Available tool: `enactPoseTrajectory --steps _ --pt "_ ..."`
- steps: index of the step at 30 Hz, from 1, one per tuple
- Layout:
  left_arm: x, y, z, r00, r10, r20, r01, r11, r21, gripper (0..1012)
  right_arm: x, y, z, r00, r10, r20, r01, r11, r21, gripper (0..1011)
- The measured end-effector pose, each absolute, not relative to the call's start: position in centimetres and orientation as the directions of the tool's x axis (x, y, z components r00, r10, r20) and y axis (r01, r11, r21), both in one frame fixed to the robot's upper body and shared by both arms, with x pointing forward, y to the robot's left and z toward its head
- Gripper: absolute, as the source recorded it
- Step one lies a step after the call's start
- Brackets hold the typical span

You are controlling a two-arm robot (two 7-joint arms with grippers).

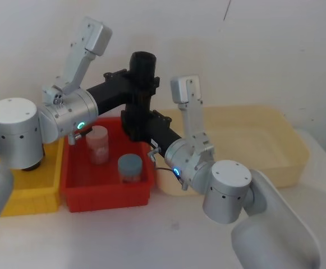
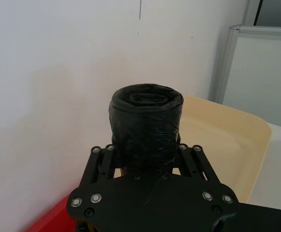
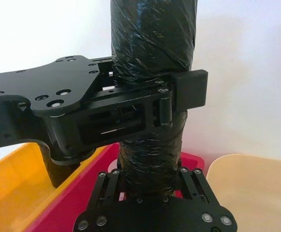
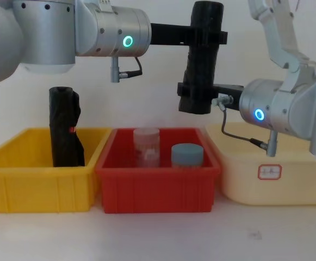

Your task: Pick up the garbage bag with the one hand and transfer it to the other hand.

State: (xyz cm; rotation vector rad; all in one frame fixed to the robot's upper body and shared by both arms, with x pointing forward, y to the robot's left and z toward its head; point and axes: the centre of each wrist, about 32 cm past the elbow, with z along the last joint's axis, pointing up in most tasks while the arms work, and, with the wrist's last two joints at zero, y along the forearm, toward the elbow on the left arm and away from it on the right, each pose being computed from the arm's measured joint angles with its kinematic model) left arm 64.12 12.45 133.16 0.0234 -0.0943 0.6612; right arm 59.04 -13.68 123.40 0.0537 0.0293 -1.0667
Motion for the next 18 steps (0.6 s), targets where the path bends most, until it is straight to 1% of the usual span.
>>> enactPoseTrajectory --steps 1,2,3,4,5,7,8,9,12,16,17,18 --pt "64.1 12.5 133.2 0.785 0.612 0.095 -0.614 0.789 -0.008 539 59.0 -13.7 123.4 0.483 -0.874 -0.051 0.876 0.482 0.031 499" --pt "64.1 12.5 133.2 0.785 0.612 0.095 -0.614 0.789 -0.008 566 59.0 -13.7 123.4 0.483 -0.874 -0.053 0.876 0.482 0.031 499" --pt "64.1 12.5 133.2 0.785 0.612 0.095 -0.614 0.789 -0.008 616 58.9 -13.8 123.4 0.483 -0.874 -0.055 0.876 0.481 0.034 499" --pt "64.1 12.5 133.2 0.785 0.612 0.095 -0.614 0.789 -0.008 616 58.9 -13.8 123.4 0.482 -0.874 -0.057 0.876 0.481 0.035 499" --pt "64.1 12.5 133.2 0.785 0.612 0.095 -0.614 0.789 -0.008 657 58.8 -13.9 123.5 0.482 -0.874 -0.06 0.876 0.48 0.039 499" --pt "64.1 12.5 133.2 0.785 0.612 0.095 -0.614 0.789 -0.008 695 58.8 -14.0 123.5 0.48 -0.875 -0.062 0.877 0.479 0.043 499" --pt "64.1 12.5 133.2 0.785 0.612 0.095 -0.614 0.789 -0.008 724 58.7 -14.1 123.6 0.48 -0.875 -0.063 0.877 0.478 0.044 499" --pt "64.1 12.5 133.2 0.785 0.612 0.095 -0.614 0.789 -0.008 788 58.7 -14.2 123.6 0.477 -0.876 -0.065 0.879 0.475 0.048 499" --pt "64.1 12.5 133.2 0.785 0.612 0.095 -0.615 0.789 -0.008 844 58.5 -14.5 123.7 0.47 -0.88 -0.069 0.883 0.467 0.052 499" --pt "64.1 12.6 133.2 0.782 0.616 0.092 -0.618 0.786 -0.012 973 58.3 -15.1 123.9 0.449 -0.891 -0.076 0.894 0.445 0.059 499" --pt "64.0 12.6 133.2 0.782 0.617 0.091 -0.618 0.786 -0.013 973 58.3 -15.2 123.9 0.445 -0.892 -0.076 0.895 0.441 0.059 499" --pt "64.0 12.7 133.2 0.78 0.619 0.089 -0.62 0.784 -0.013 1001 58.2 -15.4 123.9 0.441 -0.894 -0.077 0.897 0.438 0.059 499"
